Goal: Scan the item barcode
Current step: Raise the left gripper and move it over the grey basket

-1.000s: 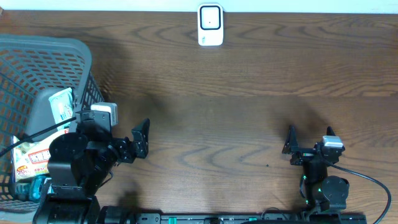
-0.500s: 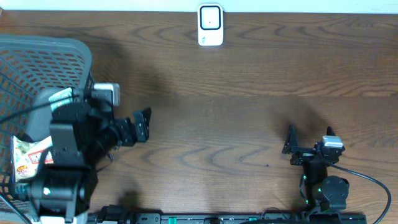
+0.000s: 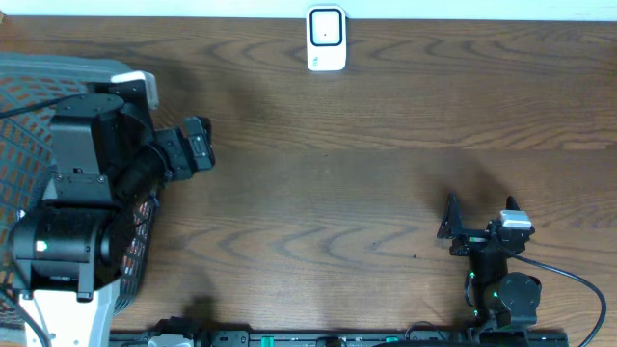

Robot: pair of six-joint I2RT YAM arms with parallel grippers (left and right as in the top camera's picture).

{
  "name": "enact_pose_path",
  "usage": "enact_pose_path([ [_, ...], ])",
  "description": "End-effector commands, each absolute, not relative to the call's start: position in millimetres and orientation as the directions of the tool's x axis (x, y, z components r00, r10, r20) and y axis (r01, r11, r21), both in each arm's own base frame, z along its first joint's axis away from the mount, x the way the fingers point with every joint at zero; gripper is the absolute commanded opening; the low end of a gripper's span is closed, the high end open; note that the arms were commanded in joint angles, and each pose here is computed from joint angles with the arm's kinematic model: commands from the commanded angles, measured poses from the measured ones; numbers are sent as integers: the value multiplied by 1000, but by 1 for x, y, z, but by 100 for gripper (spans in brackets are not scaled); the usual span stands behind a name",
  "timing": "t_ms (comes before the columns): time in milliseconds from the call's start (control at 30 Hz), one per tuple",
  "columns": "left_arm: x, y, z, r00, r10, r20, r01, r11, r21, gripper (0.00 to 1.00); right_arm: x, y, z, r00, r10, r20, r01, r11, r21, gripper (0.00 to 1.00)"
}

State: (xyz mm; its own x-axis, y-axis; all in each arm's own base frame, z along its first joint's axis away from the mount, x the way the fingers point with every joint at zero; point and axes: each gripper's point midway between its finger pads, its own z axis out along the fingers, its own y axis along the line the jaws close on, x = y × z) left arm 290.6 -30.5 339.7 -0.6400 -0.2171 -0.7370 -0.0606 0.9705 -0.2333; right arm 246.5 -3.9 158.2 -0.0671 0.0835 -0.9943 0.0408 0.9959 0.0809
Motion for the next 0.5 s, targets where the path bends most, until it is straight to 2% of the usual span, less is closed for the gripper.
enact_pose_path([
  [0,290,-9,352,-590,-270,-761,-176,963,-205,98,246,-2,157,-71,67,-995,32,997,65,99],
  [233,285,22,353,-559,-358,-748,-297,929,-222,98,246,-2,157,-70,67,-995,32,997,65,99],
  [467,273,68,347,-487,-500,-716,-479,839,-260,98,246,-2,157,-70,67,-995,32,997,65,99],
])
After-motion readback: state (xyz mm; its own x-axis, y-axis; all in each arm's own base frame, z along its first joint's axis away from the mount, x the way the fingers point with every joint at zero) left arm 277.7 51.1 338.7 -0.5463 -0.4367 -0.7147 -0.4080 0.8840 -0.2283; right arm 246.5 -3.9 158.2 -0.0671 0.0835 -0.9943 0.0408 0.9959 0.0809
